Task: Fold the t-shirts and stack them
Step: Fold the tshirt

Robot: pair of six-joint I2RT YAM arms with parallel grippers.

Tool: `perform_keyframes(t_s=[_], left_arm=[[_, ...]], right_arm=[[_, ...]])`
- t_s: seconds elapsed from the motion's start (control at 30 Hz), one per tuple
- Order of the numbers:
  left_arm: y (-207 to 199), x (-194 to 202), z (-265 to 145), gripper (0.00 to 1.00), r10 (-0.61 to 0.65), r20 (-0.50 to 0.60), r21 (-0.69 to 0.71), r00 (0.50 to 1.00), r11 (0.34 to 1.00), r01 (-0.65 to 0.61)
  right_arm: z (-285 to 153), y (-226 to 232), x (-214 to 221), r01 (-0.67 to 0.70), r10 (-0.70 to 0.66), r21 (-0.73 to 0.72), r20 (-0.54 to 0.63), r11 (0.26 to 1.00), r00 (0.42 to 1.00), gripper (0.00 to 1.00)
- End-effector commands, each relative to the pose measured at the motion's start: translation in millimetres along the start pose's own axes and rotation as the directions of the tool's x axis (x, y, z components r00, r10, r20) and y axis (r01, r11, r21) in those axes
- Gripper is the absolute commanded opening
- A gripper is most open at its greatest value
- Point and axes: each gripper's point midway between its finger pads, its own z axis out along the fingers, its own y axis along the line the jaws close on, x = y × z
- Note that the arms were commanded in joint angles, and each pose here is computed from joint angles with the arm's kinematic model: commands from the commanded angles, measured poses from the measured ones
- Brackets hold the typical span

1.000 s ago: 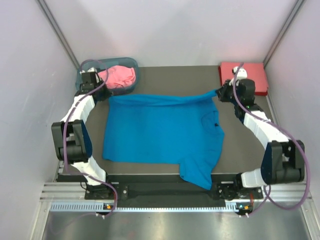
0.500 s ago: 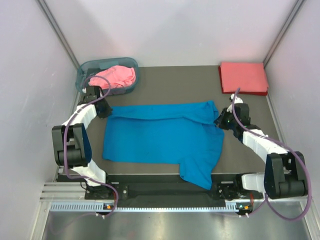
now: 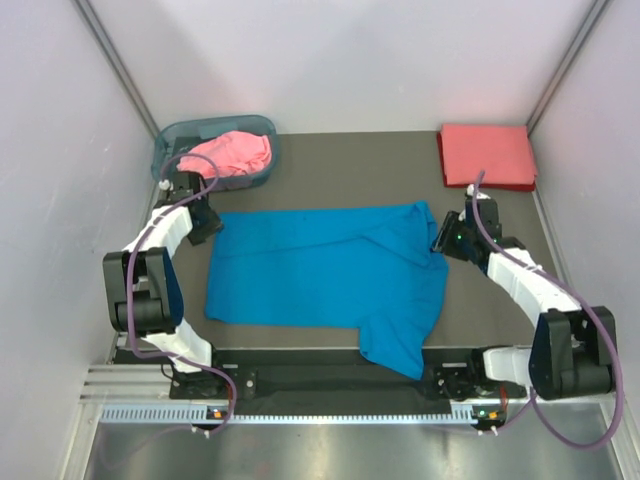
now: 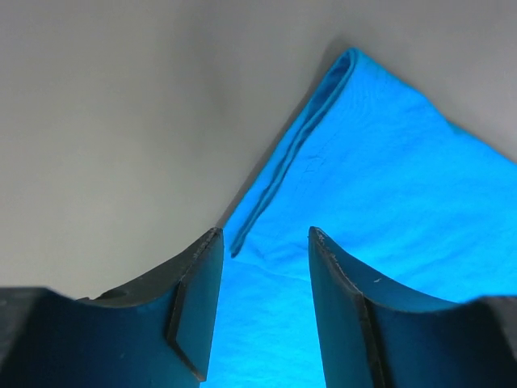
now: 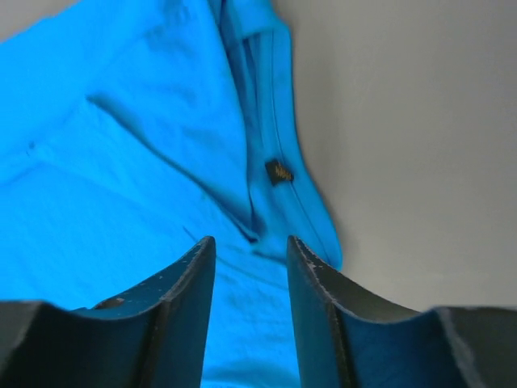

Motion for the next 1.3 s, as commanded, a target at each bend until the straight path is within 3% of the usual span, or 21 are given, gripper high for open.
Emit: perform_keyframes(t_s=[0.0, 0.13, 0.4, 0.73, 0.97, 1.27], left_arm=[[-2, 6, 7, 0.51, -0.033, -0.037, 0.0, 0.999, 0.999, 0.033], [2, 27, 16, 0.49, -0.04, -0.095, 0.0, 0.995, 0.999, 0.04], [25, 18, 1, 0.49, -0.077, -0.004, -0.11, 0.997, 0.991, 0.076], [13, 7, -16, 0.5, -0.084, 0.021, -0.039, 0.996, 0.996, 0.085], [7, 9, -19, 0.49, -0.08, 0.012, -0.001, 0.997, 0.997, 0.08], [-1, 11, -21, 0.49, -0.08, -0.002, 0.045, 0.997, 0.996, 0.08]], right_arm=[[10, -7, 0, 0.0, 0.004, 0.064, -0.052, 0.998, 0.999, 0.39], [21, -16, 23, -0.028, 0.04, 0.103, -0.123, 0.994, 0.992, 0.36], [16, -36, 52, -0.117, 0.146, 0.199, -0.139, 0.973, 0.979, 0.41], [0, -42, 48, -0.123, 0.148, 0.23, -0.094, 0.965, 0.985, 0.4], [-9, -41, 42, -0.148, 0.167, 0.23, -0.066, 0.962, 0.984, 0.47], [3, -39, 70, -0.204, 0.226, 0.191, -0.104, 0.96, 0.969, 0.46]])
